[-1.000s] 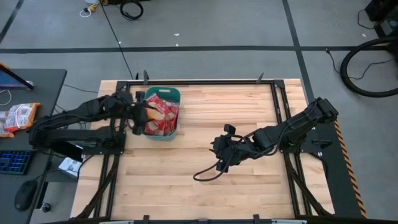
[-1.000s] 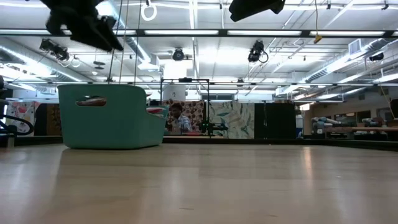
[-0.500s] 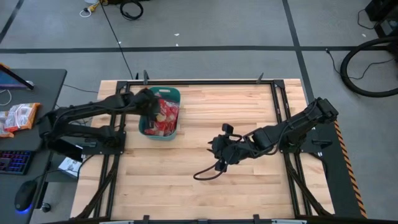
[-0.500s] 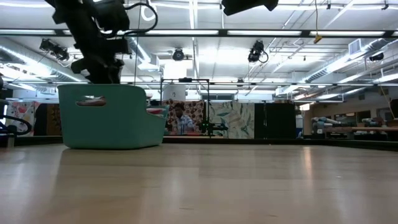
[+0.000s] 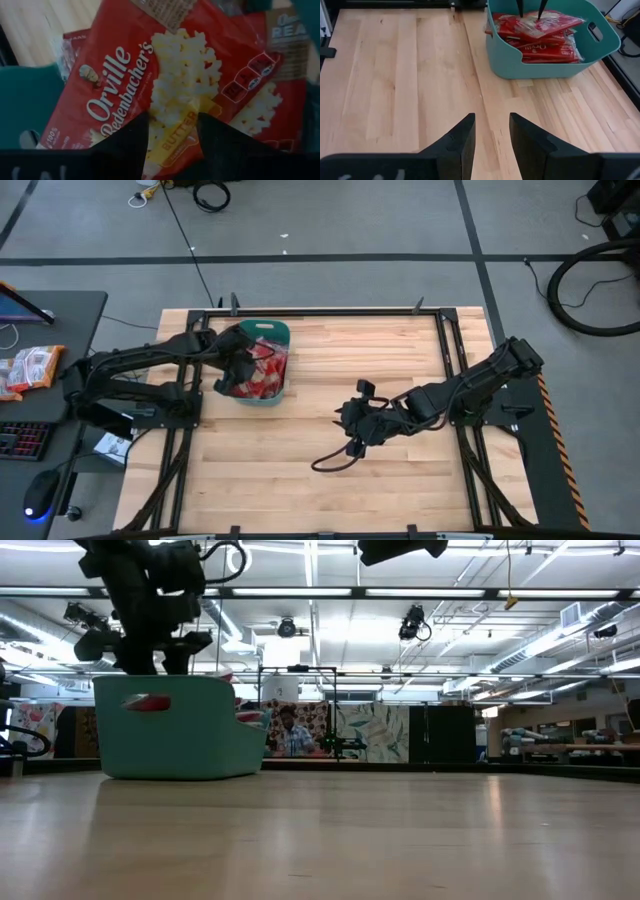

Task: Sort popcorn bags into baskets
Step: Put the red popcorn bag into the green bin, then return to Home Position

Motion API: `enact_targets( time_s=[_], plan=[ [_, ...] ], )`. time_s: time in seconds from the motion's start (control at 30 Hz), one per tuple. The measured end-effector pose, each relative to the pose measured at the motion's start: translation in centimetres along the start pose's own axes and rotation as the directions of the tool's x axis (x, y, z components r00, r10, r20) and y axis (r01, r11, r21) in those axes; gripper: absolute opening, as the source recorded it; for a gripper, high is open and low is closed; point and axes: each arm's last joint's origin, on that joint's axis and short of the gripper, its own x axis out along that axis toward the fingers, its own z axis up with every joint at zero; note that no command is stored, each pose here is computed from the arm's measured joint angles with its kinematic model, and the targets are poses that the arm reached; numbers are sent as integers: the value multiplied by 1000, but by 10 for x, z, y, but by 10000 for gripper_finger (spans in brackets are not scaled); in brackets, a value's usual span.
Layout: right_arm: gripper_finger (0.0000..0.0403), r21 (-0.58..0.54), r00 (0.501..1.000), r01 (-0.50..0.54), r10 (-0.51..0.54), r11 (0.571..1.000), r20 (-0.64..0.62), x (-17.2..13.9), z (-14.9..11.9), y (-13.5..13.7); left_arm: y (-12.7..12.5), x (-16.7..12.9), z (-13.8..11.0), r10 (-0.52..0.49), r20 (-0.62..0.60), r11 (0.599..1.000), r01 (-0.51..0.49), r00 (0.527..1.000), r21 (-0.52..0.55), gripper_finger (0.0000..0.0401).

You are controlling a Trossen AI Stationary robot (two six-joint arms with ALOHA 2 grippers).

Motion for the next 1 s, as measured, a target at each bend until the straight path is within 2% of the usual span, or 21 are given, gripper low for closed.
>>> enact_targets(
  time_s=[0.23,0.3,0.37,0.43,0.63,0.77,0.9,1.0],
  plan=[
    [125,2,1000,3,-3,1000,-4,2,0,0,15,-43,17,111,75,994,-111,991,3,171],
    [125,2,1000,6,-6,1000,-10,2,-1,-1,19,-54,22,123,138,991,-114,983,-73,171],
    [125,1,1000,7,-7,1000,-12,2,-1,-1,21,-58,27,107,234,983,-68,966,-170,171],
    [125,1,1000,7,-7,1000,-12,2,-1,-1,21,-53,28,98,277,960,-17,956,-279,171],
    [125,0,1000,10,-10,1000,-19,2,-2,-1,11,-19,21,1,189,855,97,982,-509,171],
    [125,-1,1000,10,-10,1000,-20,2,-2,-1,9,-8,19,-30,152,815,112,988,-568,171],
    [125,-19,999,19,-20,1000,-46,1,-5,-2,4,-10,15,-92,100,789,134,991,-599,171],
    [125,-40,995,28,-32,999,-100,-1,-10,-5,4,-27,15,-144,85,758,165,986,-631,171]
  ],
)
